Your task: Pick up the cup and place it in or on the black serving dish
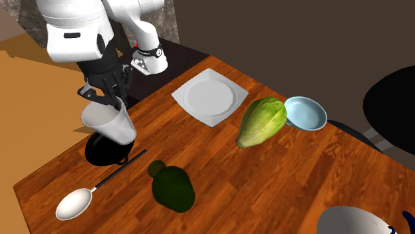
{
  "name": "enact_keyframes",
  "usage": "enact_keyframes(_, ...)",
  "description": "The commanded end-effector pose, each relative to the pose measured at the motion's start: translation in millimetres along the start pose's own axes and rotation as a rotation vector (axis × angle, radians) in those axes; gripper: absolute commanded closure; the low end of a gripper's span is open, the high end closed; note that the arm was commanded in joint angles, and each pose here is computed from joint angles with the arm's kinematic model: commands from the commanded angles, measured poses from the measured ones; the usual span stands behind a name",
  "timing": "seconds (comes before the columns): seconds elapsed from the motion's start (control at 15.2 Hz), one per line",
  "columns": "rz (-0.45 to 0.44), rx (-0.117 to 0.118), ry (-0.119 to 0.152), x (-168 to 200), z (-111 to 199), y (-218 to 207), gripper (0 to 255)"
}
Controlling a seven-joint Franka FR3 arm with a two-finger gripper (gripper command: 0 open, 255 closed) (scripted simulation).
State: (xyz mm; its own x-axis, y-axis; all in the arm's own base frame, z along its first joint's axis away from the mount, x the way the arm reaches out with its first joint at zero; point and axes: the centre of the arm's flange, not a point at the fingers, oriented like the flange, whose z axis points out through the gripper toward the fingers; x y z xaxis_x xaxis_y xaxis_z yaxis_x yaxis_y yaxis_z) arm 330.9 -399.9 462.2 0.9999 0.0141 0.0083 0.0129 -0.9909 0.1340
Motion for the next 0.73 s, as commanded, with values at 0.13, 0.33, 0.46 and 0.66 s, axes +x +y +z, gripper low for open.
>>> enact_keyframes(0.13,-0.001,0.0,0.0,-52.6,-5.3,13.5,255)
enact_keyframes(0.33,-0.001,0.0,0.0,-90.4,-9.2,24.9,255)
enact_keyframes(0.46,-0.001,0.0,0.0,-106.4,-10.9,29.7,255)
enact_keyframes(0.66,-0.001,0.0,0.0,-106.5,4.8,27.6,255)
